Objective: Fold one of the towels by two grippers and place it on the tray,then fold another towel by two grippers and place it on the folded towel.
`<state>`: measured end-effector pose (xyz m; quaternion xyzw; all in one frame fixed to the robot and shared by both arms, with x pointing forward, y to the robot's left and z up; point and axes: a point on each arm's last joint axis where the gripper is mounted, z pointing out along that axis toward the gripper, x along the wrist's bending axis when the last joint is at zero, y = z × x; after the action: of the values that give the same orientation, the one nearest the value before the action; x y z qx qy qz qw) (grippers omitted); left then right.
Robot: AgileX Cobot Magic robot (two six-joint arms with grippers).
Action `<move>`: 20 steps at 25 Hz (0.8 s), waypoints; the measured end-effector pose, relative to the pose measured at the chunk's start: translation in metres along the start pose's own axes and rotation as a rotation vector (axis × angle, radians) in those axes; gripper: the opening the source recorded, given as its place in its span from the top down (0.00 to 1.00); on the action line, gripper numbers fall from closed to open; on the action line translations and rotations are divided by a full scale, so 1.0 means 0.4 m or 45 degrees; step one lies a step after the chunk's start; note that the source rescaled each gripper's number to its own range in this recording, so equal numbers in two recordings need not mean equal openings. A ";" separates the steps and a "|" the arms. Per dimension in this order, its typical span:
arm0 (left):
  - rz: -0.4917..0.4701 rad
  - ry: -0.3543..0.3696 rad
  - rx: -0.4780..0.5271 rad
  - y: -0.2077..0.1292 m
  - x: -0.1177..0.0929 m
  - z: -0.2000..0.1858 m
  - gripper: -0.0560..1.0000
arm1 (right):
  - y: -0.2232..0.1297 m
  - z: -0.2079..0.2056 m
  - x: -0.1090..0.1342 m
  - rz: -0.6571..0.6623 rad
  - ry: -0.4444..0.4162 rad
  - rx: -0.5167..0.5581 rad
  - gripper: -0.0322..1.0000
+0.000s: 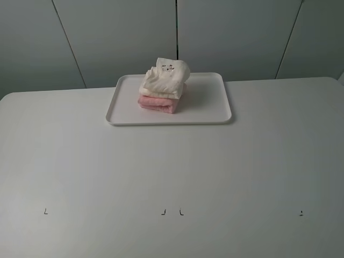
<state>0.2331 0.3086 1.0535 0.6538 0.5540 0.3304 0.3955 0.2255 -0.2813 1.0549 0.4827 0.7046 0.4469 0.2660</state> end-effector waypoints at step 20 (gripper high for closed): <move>-0.192 0.338 -0.003 -0.002 -0.008 -0.004 0.01 | 0.000 0.002 -0.010 0.064 -0.138 -0.003 0.00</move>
<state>0.2309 0.3056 1.0534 0.5602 0.6487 0.3841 0.3433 0.2278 -0.2845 1.0544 0.5233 0.6763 0.4276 0.2930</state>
